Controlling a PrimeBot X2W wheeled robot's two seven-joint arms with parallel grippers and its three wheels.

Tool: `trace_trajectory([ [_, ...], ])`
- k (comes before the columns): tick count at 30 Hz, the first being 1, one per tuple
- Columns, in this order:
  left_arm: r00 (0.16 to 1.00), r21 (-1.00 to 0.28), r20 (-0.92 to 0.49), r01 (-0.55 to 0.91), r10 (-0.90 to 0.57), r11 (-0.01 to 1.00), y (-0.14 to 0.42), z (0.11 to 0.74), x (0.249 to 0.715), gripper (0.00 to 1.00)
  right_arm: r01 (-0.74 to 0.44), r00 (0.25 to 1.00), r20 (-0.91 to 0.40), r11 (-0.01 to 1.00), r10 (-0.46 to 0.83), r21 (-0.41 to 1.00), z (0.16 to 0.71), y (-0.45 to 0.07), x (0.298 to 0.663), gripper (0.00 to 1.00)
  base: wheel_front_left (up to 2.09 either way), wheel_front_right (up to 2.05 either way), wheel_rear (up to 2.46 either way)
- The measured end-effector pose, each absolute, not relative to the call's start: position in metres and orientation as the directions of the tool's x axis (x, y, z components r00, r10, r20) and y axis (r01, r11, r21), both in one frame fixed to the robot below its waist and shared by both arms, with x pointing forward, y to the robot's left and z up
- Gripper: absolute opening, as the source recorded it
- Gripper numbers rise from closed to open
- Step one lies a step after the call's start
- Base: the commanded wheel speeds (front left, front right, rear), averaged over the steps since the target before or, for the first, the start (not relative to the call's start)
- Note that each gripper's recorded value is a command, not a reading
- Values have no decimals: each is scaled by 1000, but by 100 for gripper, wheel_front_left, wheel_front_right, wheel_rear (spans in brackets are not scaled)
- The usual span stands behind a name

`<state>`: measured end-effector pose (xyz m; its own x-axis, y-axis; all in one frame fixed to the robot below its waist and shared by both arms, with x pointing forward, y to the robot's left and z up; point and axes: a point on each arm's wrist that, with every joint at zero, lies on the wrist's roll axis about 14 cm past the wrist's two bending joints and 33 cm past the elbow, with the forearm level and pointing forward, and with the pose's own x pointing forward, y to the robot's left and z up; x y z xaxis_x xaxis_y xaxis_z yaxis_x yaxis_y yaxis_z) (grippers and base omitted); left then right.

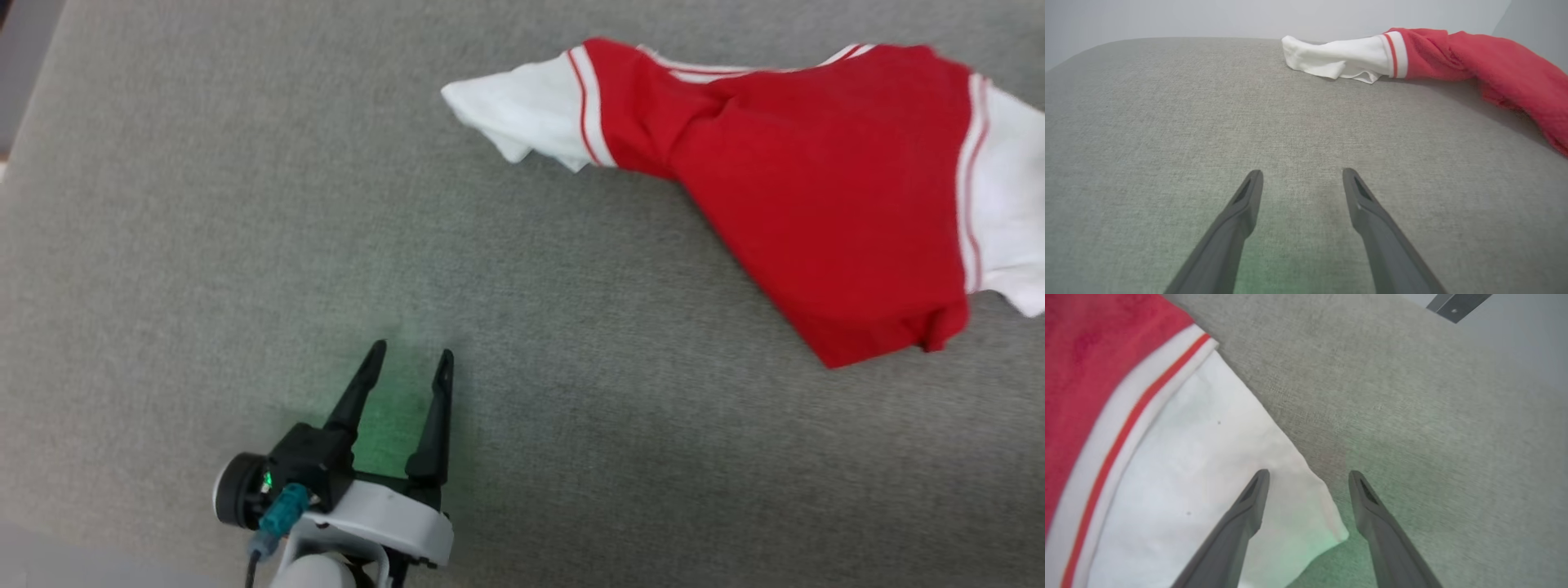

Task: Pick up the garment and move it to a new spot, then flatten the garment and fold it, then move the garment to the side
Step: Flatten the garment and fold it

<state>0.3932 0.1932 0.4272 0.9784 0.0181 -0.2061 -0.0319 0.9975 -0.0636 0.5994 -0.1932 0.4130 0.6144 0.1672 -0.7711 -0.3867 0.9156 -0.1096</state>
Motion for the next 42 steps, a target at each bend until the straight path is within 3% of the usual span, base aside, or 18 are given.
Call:
trace_trajectory([
  [7, 971, -34, -228, -84, 74, 996, 212, 417, 395, 100, -425, 501, -843, 904, 194, -44, 378, -177, 605, 100, 0, 0, 0],
  [8, 971, -29, -228, -82, 73, 996, 212, 417, 395, 100, -427, 496, -846, 904, 197, -39, 377, -176, 606, 92, 0, 0, 0],
  [9, 971, -23, -227, -79, 72, 997, 212, 416, 395, 100, -429, 490, -849, 903, 198, -37, 375, -175, 606, 46, 0, 0, 0],
  [10, 972, -16, -225, -73, 67, 997, 212, 417, 396, 100, -430, 485, -852, 902, 198, -35, 375, -175, 606, 29, 0, 0, 0],
  [11, 974, -11, -218, -63, 59, 998, 212, 418, 397, 100, -430, 483, -853, 902, 199, -33, 375, -175, 606, 0, 0, 0, 0],
  [17, 990, 31, -138, 27, -22, 999, 210, 445, 426, 100, -441, 480, -846, 897, 232, -4, 376, -165, 601, 0, 0, 0, 0],
  [23, 987, 144, -16, 162, -161, 976, 209, 509, 489, 100, -444, 501, -828, 896, 251, 3, 379, -163, 598, 0, 0, 0, 0],
  [25, 979, 124, -2, 202, -203, 971, 206, 526, 512, 100, -448, 504, -826, 894, 252, 0, 380, -163, 597, 0, 0, 0, 0],
  [29, 956, 97, -101, 283, -274, 954, 202, 527, 554, 100, -461, 509, -822, 887, 256, -10, 382, -163, 595, 0, 0, 0, 0],
  [32, 903, 23, -294, 336, -314, 942, 189, 493, 573, 100, -468, 510, -820, 883, 258, -14, 381, -163, 596, 0, 0, 0, 0],
  [35, 844, 83, -452, 361, -288, 929, 194, 468, 589, 100, -477, 507, -821, 879, 261, -15, 378, -163, 597, 0, 0, 0, 0],
  [42, 648, -112, -683, 362, -336, 925, 176, 420, 595, 100, -483, 507, -819, 875, 269, -12, 372, -164, 601, 0, 0, 0, 0],
])
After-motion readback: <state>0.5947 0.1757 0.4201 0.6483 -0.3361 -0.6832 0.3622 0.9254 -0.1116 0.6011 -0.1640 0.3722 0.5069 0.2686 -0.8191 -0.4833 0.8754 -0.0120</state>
